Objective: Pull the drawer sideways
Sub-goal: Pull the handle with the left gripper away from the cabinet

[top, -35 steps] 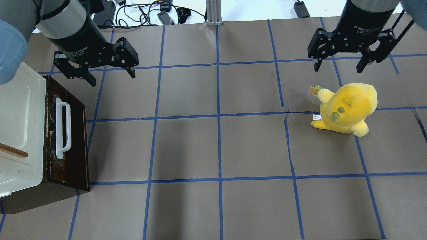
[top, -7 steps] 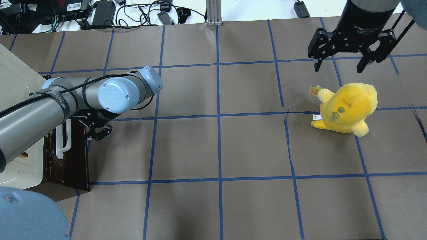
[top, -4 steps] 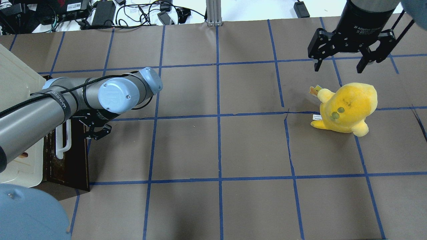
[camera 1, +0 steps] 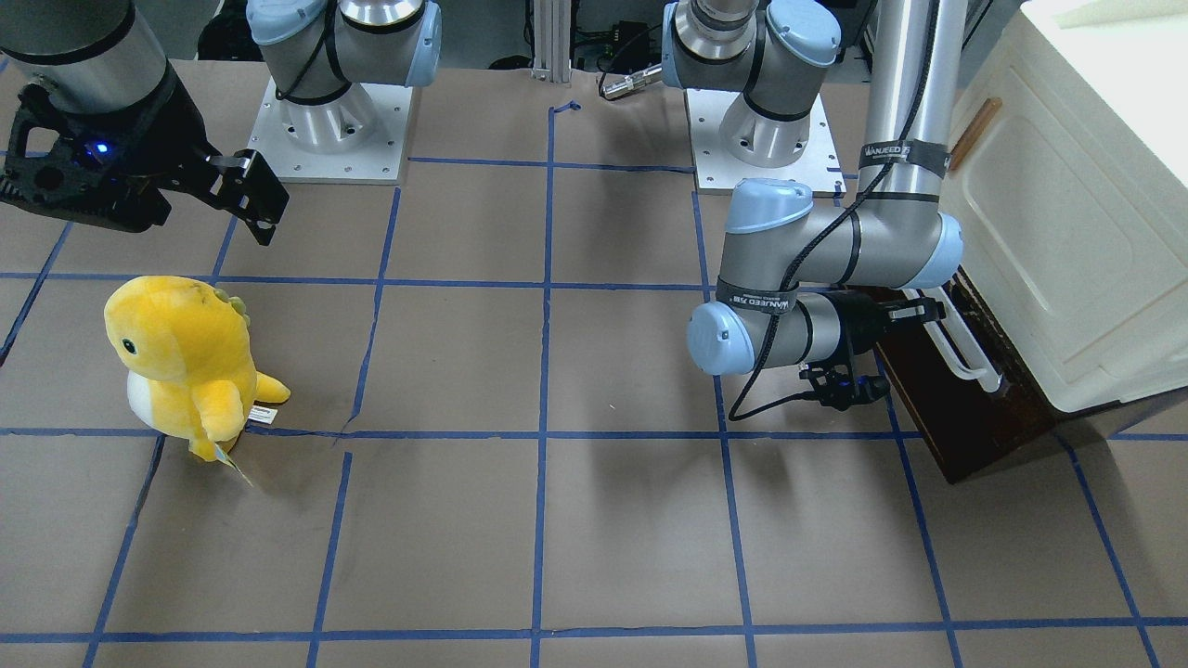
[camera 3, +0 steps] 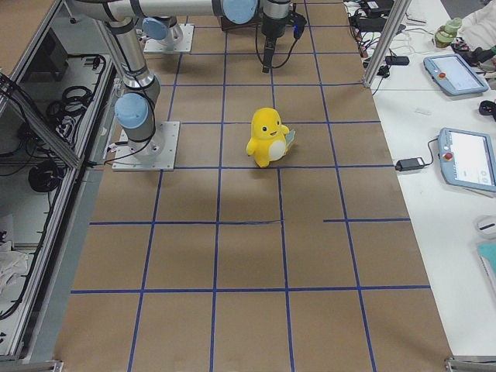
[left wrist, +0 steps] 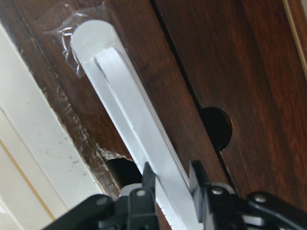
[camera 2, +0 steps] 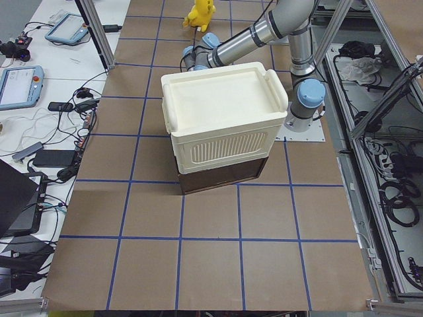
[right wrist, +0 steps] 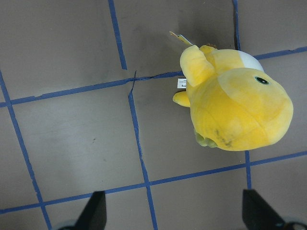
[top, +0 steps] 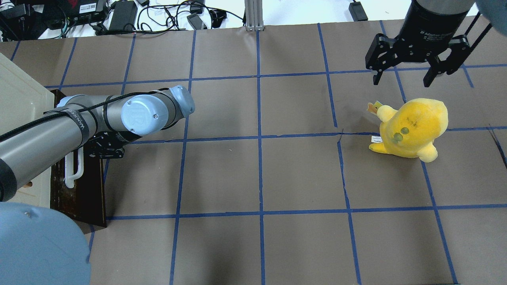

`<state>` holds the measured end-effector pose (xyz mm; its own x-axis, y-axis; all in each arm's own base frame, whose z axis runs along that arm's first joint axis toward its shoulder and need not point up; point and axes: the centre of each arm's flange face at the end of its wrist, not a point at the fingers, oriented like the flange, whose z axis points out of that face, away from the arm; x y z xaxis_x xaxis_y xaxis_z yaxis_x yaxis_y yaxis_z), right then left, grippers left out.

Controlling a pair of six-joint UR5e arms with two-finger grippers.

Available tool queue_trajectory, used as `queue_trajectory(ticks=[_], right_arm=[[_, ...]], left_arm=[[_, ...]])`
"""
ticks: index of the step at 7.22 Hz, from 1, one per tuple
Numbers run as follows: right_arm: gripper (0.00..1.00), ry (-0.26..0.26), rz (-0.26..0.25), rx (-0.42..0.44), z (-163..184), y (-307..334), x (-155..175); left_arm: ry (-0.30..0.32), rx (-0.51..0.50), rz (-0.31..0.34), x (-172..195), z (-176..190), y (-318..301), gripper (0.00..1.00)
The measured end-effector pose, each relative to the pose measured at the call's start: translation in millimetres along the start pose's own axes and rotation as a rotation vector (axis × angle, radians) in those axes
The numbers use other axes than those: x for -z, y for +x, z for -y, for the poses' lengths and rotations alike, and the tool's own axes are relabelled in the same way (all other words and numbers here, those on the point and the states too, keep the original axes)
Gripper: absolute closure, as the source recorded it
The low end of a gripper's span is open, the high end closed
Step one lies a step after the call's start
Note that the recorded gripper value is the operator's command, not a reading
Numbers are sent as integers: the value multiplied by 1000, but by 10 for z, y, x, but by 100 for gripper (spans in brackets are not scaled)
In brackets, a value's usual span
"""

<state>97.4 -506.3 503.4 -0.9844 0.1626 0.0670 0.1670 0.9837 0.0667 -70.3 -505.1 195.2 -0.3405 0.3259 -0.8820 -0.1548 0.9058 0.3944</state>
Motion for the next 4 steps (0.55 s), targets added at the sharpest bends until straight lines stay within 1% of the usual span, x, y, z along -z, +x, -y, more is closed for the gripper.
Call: queue_trajectory(ticks=[4], right_arm=[[0,0,0,0,0,-1,0]], left_arm=[[17,-13,13,97,-11,42,81]])
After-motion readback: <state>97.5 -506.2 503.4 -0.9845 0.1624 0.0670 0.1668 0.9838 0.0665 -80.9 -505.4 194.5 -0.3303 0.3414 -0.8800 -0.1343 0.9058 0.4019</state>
